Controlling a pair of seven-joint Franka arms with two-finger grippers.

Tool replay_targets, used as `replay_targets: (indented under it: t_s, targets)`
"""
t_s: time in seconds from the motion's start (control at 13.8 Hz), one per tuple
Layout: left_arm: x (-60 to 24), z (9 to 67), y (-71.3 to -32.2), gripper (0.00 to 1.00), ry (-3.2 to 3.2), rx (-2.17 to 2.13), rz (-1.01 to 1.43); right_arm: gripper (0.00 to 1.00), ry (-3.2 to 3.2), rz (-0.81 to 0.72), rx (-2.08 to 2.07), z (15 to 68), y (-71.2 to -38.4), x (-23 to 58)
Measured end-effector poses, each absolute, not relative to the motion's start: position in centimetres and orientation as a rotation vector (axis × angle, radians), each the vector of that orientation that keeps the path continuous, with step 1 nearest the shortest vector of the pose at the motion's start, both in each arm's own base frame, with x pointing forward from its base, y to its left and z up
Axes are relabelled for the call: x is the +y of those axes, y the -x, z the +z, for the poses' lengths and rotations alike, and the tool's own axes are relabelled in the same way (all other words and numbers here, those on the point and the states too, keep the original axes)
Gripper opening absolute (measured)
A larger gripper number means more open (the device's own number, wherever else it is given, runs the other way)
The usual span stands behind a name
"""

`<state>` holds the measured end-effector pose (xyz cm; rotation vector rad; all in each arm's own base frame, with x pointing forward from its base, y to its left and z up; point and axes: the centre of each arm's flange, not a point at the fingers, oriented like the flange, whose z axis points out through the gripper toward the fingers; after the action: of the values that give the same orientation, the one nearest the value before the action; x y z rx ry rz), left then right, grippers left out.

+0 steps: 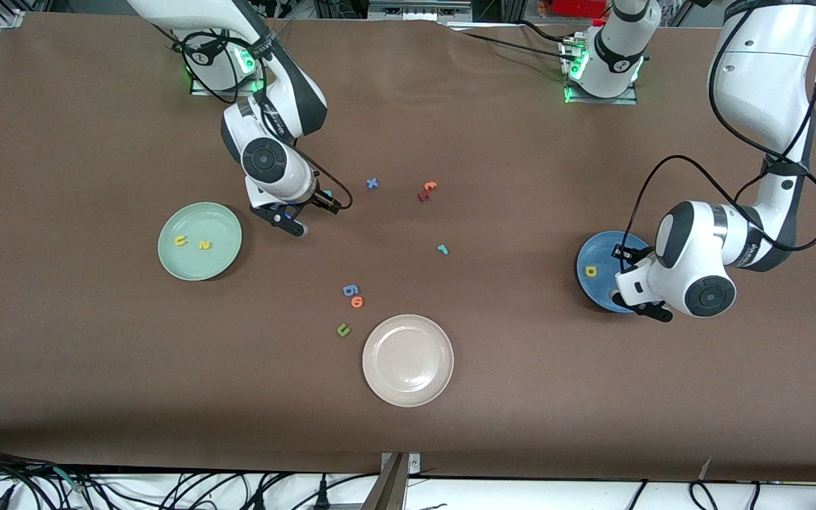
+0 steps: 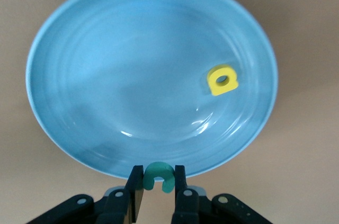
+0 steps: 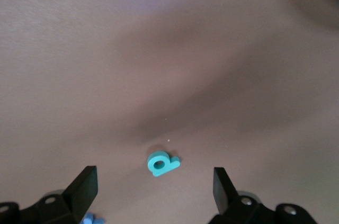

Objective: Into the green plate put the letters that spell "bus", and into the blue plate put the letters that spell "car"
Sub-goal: 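Drop the teal c on the blue plate while the right gripper reaches teal d, then grasp the teal d with the right gripper while the left gripper grasps teal L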

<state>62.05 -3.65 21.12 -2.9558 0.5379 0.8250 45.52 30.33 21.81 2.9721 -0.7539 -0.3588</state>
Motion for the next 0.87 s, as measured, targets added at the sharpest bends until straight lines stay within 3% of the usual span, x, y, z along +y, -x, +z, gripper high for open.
replay_targets:
  t_s: [0.15, 0.51, 0.65, 0.87]
  targets:
    - [-3.6, 20.3, -61.8, 0.33, 2.937, 0.564, 0.847, 0.96, -2.986, -0.338, -0.758, 20.5, -44.3, 30.1]
    - [-2.7, 20.4, -61.9, 0.84, 2.941, 0.595, 0.858, 0.92, -3.004, -0.324, -0.778, 18.6, -42.8, 31.2]
    - [-3.6, 21.3, -62.5, 1.0, 2.982, 0.592, 0.828, 0.91, -3.01, -0.317, -0.785, 18.0, -42.5, 31.4]
    - [-6.8, 22.7, -63.4, 1.0, 3.112, 0.56, 0.782, 0.91, -3.017, -0.305, -0.793, 17.3, -42.1, 31.0]
